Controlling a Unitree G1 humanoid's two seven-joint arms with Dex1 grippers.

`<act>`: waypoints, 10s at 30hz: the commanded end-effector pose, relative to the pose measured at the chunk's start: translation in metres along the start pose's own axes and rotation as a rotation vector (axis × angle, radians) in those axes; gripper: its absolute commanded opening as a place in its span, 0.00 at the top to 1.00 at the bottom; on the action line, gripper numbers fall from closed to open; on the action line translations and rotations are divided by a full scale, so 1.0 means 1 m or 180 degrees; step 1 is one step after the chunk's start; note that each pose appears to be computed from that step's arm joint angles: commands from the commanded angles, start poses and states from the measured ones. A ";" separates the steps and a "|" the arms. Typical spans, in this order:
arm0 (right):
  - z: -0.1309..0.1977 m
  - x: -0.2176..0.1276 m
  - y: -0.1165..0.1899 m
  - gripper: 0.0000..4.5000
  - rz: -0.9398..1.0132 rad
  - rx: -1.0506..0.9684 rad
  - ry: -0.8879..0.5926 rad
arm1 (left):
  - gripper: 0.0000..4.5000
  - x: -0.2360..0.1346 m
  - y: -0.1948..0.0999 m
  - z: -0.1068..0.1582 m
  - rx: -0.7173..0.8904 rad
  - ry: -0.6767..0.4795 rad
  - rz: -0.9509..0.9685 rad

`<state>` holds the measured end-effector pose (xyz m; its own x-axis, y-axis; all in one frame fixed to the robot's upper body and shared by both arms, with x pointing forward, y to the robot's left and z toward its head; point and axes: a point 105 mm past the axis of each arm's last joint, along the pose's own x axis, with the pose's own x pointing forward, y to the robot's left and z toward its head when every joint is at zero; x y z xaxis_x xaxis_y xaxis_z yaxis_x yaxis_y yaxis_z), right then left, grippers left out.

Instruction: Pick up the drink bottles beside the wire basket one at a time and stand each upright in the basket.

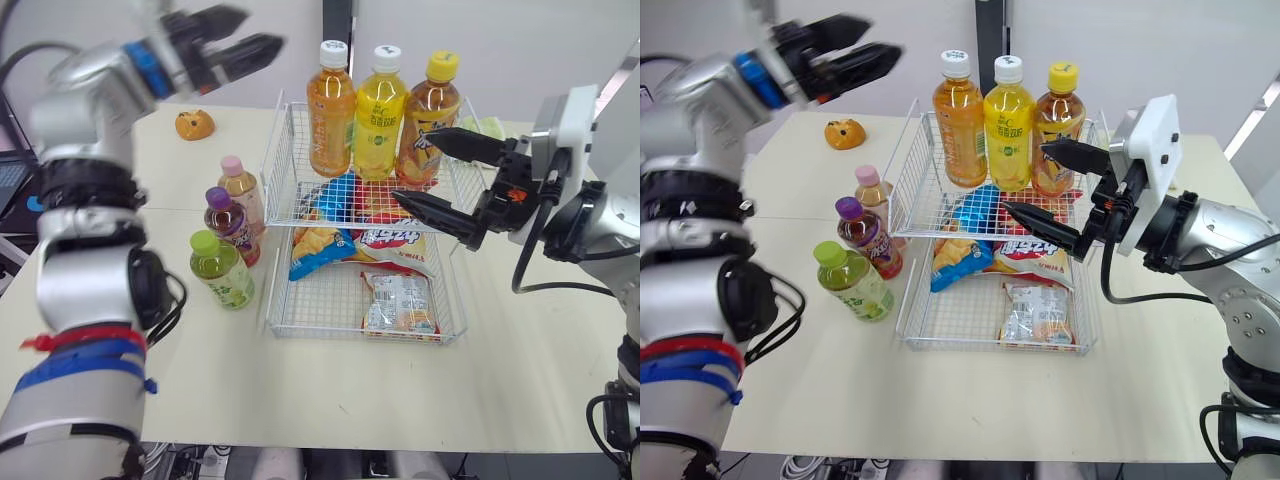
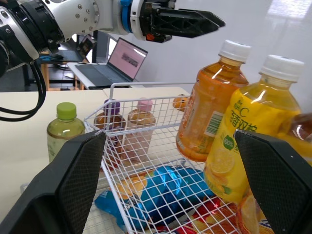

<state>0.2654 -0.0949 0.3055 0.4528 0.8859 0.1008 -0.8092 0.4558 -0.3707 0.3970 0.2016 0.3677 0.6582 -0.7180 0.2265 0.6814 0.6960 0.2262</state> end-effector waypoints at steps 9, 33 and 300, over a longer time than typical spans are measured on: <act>0.009 0.034 0.014 0.00 0.1252 0.0046 -0.0363 | 0.00 -0.228 -0.026 -0.055 0.0257 0.0419 0.1915; 0.006 0.037 0.023 0.00 0.1474 0.0079 -0.0404 | 0.00 -0.159 -0.127 -0.092 -0.0314 0.0639 0.0929; 0.017 0.001 0.018 0.00 0.0274 0.0025 -0.0144 | 0.01 -0.033 -0.036 0.050 0.0081 -0.0526 -0.0103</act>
<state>0.2456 -0.0855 0.3094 0.3861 0.9174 0.0968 -0.8535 0.3951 -0.3398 0.3464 0.1901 0.3835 0.5556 -0.7688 0.3167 0.7488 0.6282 0.2113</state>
